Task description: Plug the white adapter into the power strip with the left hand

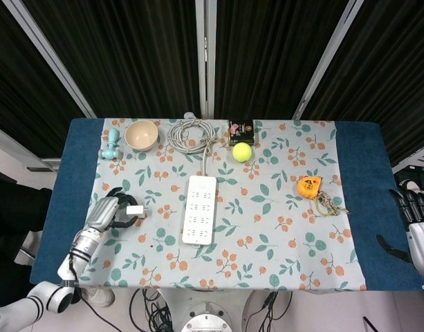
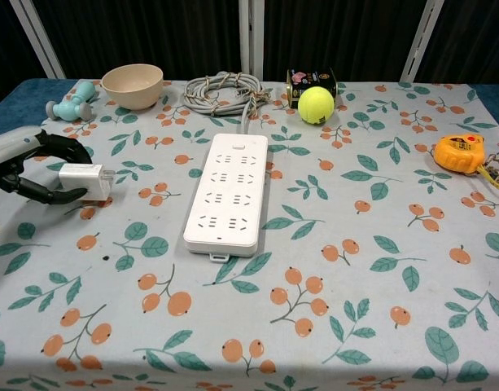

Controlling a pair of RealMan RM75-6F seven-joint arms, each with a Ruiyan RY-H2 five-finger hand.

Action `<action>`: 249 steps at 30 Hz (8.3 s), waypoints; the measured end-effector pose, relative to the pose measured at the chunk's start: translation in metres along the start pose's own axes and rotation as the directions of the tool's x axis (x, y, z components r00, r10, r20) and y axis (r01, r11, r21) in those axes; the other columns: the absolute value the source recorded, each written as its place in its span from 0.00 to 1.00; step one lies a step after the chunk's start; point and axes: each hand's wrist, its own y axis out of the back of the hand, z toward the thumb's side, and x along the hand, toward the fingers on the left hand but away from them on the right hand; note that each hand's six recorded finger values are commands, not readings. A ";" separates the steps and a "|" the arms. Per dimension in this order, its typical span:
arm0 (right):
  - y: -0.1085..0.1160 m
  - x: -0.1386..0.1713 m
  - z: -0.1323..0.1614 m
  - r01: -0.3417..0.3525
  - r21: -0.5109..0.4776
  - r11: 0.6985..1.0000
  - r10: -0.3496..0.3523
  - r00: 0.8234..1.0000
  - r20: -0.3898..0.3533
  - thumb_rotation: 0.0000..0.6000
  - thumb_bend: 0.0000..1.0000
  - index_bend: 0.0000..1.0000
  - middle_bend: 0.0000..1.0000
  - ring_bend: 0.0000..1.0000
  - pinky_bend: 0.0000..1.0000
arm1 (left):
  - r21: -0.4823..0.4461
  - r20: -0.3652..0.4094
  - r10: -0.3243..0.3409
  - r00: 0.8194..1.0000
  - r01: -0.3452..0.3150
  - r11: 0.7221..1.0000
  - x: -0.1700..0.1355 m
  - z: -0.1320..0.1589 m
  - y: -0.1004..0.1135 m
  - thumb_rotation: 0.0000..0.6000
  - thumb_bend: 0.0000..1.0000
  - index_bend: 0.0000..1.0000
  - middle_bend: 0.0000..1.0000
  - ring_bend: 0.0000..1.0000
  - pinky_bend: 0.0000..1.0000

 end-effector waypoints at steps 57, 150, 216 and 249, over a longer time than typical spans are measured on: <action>-0.004 0.002 -0.014 0.001 -0.015 1.000 -0.001 0.999 0.033 1.00 0.15 0.00 0.02 0.00 0.00 | 0.105 -0.075 0.010 0.997 -0.002 0.994 -0.013 0.030 0.003 1.00 0.27 0.38 0.38 0.24 0.11; -0.003 0.000 -0.009 0.005 -0.005 1.000 -0.005 0.999 0.045 1.00 0.15 0.00 0.03 0.00 0.00 | 0.433 0.058 -0.136 0.989 0.097 0.896 0.078 0.198 -0.036 1.00 0.50 0.64 0.71 0.56 0.41; -0.001 0.006 -0.016 0.024 -0.011 1.000 -0.023 0.998 0.066 1.00 0.15 0.00 0.04 0.00 0.00 | 0.603 0.037 -0.199 0.979 0.137 0.786 0.080 0.208 -0.056 1.00 0.51 0.70 0.78 0.61 0.39; 0.000 0.008 -0.017 0.032 -0.017 0.999 -0.030 0.997 0.067 1.00 0.15 0.00 0.06 0.00 0.00 | 0.528 0.052 -0.150 0.987 0.100 0.843 0.077 0.205 -0.044 1.00 0.14 0.13 0.24 0.18 0.21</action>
